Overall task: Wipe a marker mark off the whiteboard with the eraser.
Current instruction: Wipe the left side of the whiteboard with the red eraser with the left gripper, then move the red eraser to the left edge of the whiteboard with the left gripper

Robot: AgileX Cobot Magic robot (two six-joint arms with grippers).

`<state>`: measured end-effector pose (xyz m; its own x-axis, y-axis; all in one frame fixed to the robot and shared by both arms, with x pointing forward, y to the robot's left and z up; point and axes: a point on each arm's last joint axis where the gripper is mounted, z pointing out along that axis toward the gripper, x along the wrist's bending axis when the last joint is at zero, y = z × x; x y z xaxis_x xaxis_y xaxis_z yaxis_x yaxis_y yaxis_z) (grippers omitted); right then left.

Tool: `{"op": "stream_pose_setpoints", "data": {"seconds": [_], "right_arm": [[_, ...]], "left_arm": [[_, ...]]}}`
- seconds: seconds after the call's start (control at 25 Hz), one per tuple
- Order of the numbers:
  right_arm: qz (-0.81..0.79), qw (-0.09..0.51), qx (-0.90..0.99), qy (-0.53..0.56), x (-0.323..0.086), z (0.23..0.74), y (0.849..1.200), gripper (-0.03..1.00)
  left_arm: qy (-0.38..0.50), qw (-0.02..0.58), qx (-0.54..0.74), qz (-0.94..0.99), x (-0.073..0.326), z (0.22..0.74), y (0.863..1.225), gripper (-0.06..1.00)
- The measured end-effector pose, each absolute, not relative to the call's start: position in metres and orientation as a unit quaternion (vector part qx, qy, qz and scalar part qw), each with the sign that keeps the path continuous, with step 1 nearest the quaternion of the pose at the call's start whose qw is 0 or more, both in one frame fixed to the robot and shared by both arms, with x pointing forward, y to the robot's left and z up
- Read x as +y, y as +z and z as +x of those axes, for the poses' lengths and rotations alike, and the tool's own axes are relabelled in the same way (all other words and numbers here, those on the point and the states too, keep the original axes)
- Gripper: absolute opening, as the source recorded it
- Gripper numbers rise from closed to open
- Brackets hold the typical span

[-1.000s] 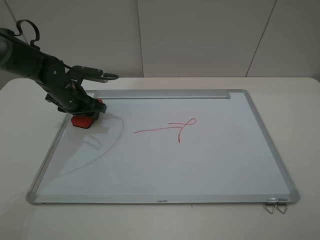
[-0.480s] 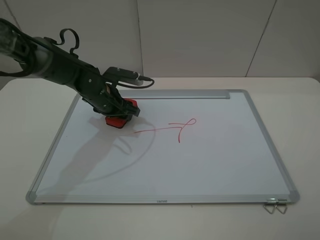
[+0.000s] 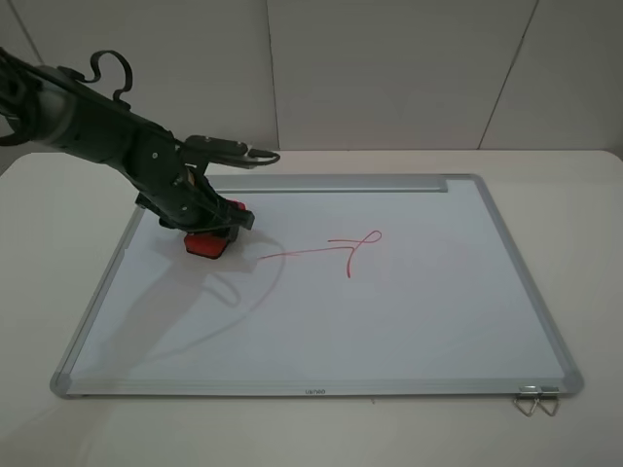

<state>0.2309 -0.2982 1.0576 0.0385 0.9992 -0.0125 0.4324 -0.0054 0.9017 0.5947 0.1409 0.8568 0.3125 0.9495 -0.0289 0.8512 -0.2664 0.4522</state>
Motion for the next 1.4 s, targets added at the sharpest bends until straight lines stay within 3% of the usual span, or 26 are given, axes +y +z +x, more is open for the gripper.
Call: {"op": "stream_pose_setpoints", "data": {"seconds": [0.44, 0.84, 1.16, 1.4], "right_arm": [[0.607, 0.388, 0.589, 0.366, -0.298, 0.231, 1.058, 0.69], [0.607, 0.388, 0.589, 0.366, -0.298, 0.231, 1.058, 0.69], [0.607, 0.388, 0.589, 0.366, -0.298, 0.231, 1.058, 0.69], [0.607, 0.388, 0.589, 0.366, -0.298, 0.231, 1.058, 0.69]], "left_arm": [[0.085, 0.096, 0.624, 0.771, 0.173, 0.552, 0.889, 0.57], [0.111, 0.11, 0.669, 0.727, 0.185, 0.535, 0.949, 0.57], [0.095, 0.088, 0.677, 0.725, 0.2, 0.498, 0.925, 0.57], [0.085, 0.108, 0.701, 0.7, 0.206, 0.479, 0.904, 0.57]]}}
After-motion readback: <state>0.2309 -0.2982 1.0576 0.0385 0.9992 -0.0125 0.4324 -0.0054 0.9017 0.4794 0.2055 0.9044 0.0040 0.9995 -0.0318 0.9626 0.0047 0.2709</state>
